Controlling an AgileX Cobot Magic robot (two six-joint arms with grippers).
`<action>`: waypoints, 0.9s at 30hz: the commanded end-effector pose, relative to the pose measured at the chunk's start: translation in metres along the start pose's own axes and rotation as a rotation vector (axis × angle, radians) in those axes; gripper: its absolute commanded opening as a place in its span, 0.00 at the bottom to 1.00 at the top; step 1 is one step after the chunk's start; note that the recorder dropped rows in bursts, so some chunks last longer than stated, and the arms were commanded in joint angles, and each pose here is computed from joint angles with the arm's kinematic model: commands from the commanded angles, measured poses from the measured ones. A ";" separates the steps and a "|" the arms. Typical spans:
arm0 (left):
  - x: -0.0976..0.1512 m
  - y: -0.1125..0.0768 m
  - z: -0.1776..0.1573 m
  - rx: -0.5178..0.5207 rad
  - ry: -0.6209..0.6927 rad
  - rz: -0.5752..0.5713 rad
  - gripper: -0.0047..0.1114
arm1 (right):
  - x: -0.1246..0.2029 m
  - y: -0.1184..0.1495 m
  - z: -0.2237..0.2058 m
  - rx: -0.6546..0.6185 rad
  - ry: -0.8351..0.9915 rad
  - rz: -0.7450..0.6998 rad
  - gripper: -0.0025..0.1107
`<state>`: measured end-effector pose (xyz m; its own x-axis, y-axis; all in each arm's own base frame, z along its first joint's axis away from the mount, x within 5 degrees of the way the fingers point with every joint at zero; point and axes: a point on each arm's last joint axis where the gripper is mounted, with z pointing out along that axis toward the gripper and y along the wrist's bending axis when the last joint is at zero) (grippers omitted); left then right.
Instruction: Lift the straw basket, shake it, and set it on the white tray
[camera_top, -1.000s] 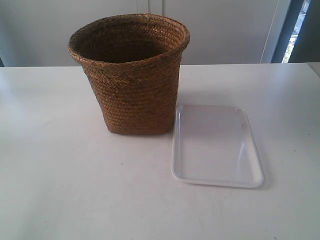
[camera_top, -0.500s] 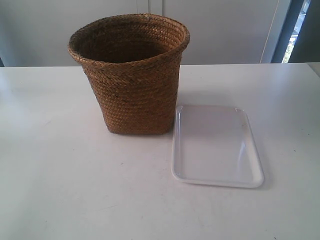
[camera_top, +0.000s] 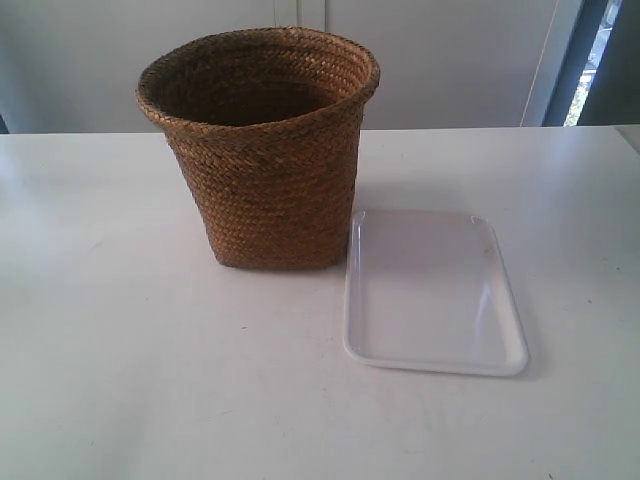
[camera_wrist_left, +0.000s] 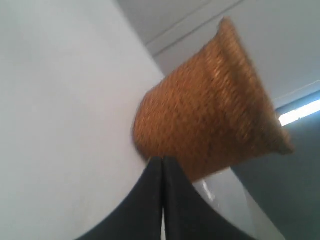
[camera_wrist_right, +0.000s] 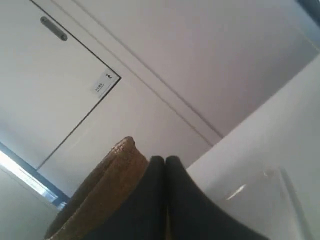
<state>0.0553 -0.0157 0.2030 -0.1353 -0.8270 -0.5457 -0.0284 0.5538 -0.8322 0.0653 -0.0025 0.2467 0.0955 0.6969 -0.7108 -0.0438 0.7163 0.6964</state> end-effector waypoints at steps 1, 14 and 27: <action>-0.038 -0.038 -0.009 0.069 -0.231 0.218 0.04 | -0.037 0.036 0.028 0.006 0.006 -0.328 0.02; -0.104 -0.077 0.057 -0.146 -0.217 0.288 0.04 | -0.096 0.102 0.158 0.108 0.271 -0.414 0.02; -0.152 -0.130 0.162 -0.146 0.119 0.432 0.04 | -0.104 0.119 0.251 0.131 0.531 -0.590 0.02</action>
<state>0.2122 0.0252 0.3574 -0.1831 -0.5787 -0.7947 -0.1455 0.8155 -0.5602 0.2778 0.0002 0.4201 -0.3474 0.1917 -0.9179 0.0071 0.9794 0.2019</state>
